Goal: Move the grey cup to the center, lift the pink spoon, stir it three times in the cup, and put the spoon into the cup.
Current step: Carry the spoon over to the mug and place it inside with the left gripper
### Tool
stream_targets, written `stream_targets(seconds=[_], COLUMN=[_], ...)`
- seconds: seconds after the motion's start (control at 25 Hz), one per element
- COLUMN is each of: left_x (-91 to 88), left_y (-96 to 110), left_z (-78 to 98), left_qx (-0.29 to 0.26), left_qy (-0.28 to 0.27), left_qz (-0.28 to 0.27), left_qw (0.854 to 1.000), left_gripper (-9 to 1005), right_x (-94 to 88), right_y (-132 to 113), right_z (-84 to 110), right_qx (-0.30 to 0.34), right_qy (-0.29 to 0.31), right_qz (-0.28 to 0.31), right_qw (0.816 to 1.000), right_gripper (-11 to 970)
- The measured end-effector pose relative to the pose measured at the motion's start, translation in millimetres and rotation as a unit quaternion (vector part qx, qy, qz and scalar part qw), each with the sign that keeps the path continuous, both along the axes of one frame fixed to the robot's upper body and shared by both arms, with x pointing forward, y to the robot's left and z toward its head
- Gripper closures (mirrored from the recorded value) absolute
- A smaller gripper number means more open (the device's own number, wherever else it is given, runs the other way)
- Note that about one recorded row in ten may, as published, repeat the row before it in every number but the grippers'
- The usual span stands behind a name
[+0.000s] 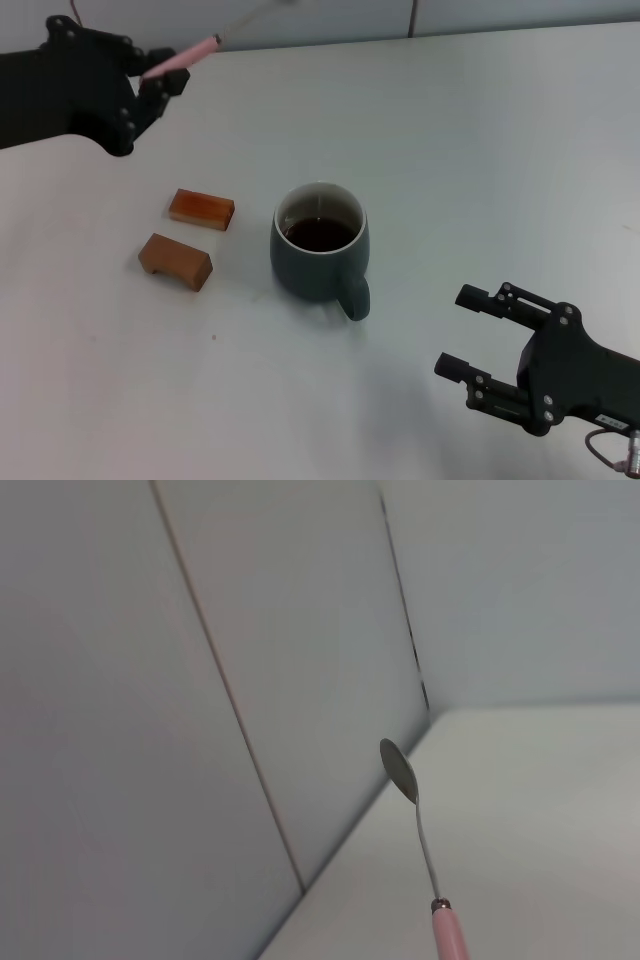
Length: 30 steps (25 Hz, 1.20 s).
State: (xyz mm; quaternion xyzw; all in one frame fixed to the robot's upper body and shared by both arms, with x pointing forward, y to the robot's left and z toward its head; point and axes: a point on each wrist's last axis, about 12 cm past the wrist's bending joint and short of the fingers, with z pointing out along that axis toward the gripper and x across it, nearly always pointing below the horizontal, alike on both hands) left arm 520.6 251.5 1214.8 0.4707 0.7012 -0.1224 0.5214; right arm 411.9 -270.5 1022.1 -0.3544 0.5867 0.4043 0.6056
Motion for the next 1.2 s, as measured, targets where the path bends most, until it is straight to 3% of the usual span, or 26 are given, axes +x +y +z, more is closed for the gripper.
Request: stream_targets(seconds=[0.12,0.4,0.44,0.56,0.88,1.2], left_x=[0.1,0.9,2.5,2.3,0.0,-2.0], left_y=[-5.9,-10.9,-19.5,-25.2,-32.1,-41.5], left_z=[2.9,7.4,18.8,23.7,36.0,34.0], left_qx=[0.038,0.057,0.121,0.154,0.182,0.215], left_qy=[-0.007,-0.009,-0.021,-0.028,-0.046,-0.044], left_qz=[-0.007,-0.021,-0.049,-0.064,-0.080,-0.095], left_qw=[0.999,0.998,0.991,0.986,0.979,0.971], left_gripper=[866,865,865,865,866,866], right_x=[-0.1,-0.9,-0.7,-0.7,-1.1,-1.2], right_y=[0.1,0.4,0.3,0.2,0.0,0.5], right_z=[0.1,1.1,1.2,1.3,1.2,1.1], right_qx=[0.001,0.004,0.005,0.005,0.005,0.006], right_qy=[0.000,-0.002,-0.002,-0.002,-0.002,-0.002], right_qz=[0.001,0.004,0.004,0.003,0.002,0.002], right_qw=[1.000,1.000,1.000,1.000,1.000,1.000], right_gripper=[248,248,247,247,247,247])
